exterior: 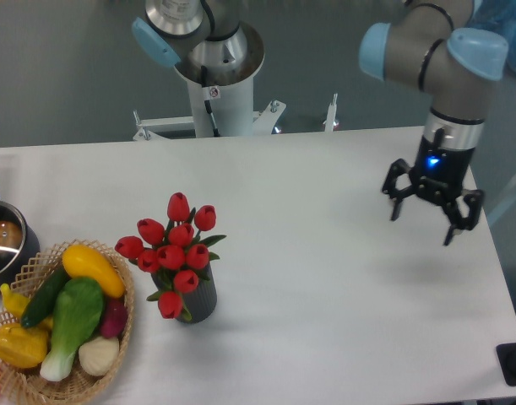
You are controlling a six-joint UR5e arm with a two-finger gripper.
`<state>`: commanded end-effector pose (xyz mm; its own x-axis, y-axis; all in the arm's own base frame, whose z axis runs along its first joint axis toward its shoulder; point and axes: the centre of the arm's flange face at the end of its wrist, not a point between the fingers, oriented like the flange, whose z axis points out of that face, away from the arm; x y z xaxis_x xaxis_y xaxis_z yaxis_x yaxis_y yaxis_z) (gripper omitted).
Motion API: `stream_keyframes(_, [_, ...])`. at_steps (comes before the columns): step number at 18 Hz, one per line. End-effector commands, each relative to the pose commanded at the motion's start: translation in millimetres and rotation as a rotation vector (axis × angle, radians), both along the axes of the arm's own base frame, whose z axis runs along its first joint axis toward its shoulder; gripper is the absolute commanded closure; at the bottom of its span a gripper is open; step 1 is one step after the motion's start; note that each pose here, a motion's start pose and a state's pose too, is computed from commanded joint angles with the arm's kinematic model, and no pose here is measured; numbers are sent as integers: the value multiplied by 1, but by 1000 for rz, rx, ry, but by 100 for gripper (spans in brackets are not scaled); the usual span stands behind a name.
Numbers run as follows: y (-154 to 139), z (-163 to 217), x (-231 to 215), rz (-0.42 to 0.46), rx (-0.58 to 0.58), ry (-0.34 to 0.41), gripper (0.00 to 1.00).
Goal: Insert the flowers into the vase
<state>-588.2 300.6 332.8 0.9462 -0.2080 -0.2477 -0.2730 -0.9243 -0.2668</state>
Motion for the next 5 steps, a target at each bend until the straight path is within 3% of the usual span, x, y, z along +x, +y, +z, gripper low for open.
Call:
stream_keyframes(3, [12, -14, 5, -15, -150, 26, 0])
stream_keyframes(5, [22, -17, 11, -29, -171, 29, 0])
